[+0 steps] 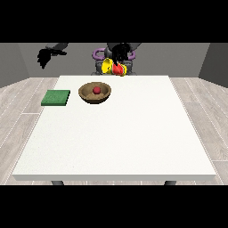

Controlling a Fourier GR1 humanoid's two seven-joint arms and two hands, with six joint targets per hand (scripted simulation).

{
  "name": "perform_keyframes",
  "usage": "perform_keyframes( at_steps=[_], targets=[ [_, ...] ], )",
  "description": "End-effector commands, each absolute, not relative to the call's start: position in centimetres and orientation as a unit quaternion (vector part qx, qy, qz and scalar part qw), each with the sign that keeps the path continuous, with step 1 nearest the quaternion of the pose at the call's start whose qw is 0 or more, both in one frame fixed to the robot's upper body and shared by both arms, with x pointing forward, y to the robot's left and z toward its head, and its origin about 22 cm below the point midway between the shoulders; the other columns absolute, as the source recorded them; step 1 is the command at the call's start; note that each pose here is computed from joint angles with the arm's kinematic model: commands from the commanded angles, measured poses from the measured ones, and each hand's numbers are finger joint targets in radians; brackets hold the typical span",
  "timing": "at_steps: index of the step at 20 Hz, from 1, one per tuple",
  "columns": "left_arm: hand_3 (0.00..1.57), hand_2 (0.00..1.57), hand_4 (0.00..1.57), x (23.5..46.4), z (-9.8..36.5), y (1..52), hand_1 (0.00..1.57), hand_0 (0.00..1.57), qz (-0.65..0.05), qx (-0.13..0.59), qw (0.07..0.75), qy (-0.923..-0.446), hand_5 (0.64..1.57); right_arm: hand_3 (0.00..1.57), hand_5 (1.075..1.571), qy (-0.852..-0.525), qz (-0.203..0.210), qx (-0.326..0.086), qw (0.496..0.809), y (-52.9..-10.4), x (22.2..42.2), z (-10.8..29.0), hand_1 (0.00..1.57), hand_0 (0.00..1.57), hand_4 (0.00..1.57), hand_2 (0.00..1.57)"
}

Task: Pick the cup and pour the ball into the bowl, then pick the bowl and place it on the pad

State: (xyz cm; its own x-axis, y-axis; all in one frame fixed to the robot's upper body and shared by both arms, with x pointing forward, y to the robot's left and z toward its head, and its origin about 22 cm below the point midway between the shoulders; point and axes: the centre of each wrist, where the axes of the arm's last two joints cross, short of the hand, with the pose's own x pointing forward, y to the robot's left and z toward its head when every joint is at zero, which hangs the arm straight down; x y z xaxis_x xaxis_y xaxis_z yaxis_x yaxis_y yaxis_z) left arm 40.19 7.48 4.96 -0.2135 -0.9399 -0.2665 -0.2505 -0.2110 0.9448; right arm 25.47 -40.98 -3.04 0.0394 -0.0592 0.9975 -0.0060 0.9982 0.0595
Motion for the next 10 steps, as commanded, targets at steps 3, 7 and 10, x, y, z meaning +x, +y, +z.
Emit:
perform_keyframes(
  at_steps=[3, 7, 10],
  targets=[
    [0.48, 0.85, 1.26, 39.1, 4.1, 9.6, 0.9, 0.9, -0.294, 0.417, 0.56, -0.653, 1.437, 0.0, 1.567, -0.694, -0.04, 0.015, 0.719, -39.7, 25.6, -3.6, 0.0, 0.0, 0.25, 0.0],
    [0.0, 0.0, 0.0, 37.8, 3.2, 12.0, 0.0, 0.0, -0.155, 0.323, 0.633, -0.686, 1.541, 0.0, 1.568, -0.715, -0.03, 0.044, 0.697, -36.0, 28.1, -3.1, 0.0, 0.0, 0.33, 0.0],
    [0.0, 0.0, 0.0, 36.7, 3.3, 13.2, 0.0, 0.0, -0.094, 0.231, 0.642, -0.725, 1.556, 0.0, 1.57, -0.724, -0.031, 0.034, 0.689, -34.2, 29.1, -2.7, 0.0, 0.0, 0.29, 0.0]
  ],
)
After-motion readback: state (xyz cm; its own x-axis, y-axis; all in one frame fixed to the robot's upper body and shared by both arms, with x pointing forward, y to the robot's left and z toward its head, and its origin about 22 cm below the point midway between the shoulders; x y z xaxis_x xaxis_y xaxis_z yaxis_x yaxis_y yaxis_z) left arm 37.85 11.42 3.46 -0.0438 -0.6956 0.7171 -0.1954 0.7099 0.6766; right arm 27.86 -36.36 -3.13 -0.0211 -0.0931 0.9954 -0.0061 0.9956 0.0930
